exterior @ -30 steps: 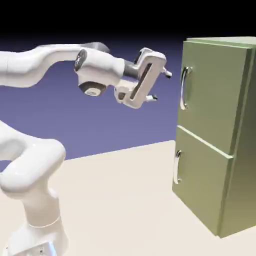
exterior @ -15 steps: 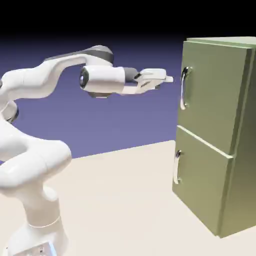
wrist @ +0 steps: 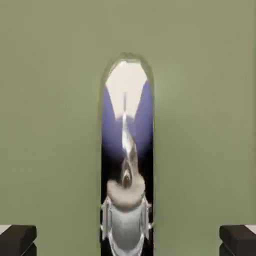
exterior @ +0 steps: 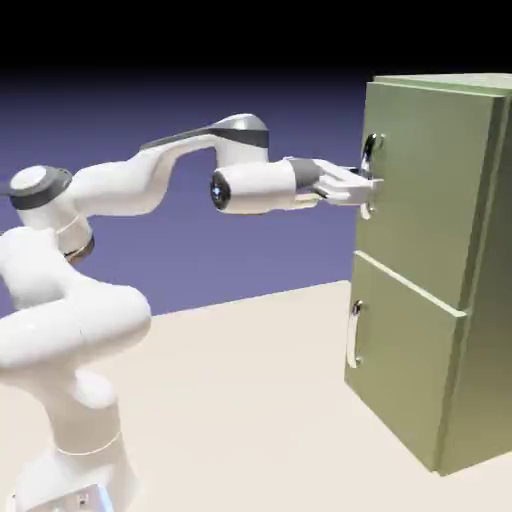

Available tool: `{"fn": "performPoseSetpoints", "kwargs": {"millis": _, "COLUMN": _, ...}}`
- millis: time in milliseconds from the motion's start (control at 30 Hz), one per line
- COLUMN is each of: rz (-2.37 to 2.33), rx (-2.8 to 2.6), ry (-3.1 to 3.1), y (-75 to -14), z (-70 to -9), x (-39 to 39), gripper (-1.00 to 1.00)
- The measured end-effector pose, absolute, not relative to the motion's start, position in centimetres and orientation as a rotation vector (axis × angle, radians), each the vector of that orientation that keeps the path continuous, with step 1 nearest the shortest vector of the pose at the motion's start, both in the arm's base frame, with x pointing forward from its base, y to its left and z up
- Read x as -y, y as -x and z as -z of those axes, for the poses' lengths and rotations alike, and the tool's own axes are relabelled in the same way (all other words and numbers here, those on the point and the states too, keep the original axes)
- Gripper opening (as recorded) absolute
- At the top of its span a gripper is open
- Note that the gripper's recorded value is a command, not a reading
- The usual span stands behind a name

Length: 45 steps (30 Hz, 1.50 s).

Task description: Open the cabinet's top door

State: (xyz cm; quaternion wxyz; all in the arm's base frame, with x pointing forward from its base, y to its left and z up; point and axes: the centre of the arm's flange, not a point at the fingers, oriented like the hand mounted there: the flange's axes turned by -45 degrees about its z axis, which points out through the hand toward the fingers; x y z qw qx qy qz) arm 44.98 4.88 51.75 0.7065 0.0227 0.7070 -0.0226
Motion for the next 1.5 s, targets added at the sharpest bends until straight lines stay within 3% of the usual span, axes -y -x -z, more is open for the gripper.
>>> {"fn": "performPoseSetpoints", "kwargs": {"millis": 700, "rz": 0.038, "rx": -1.563, "ry": -0.035, "y": -44.5, "z": -51.9, "x": -4.6, "gripper": -1.0}}
{"fn": "performPoseSetpoints", "kwargs": {"millis": 1500, "rz": -0.19, "rx": -1.563, "ry": 0.192, "y": -38.0, "z": -51.8, "x": 0.2, "gripper": -1.0}}
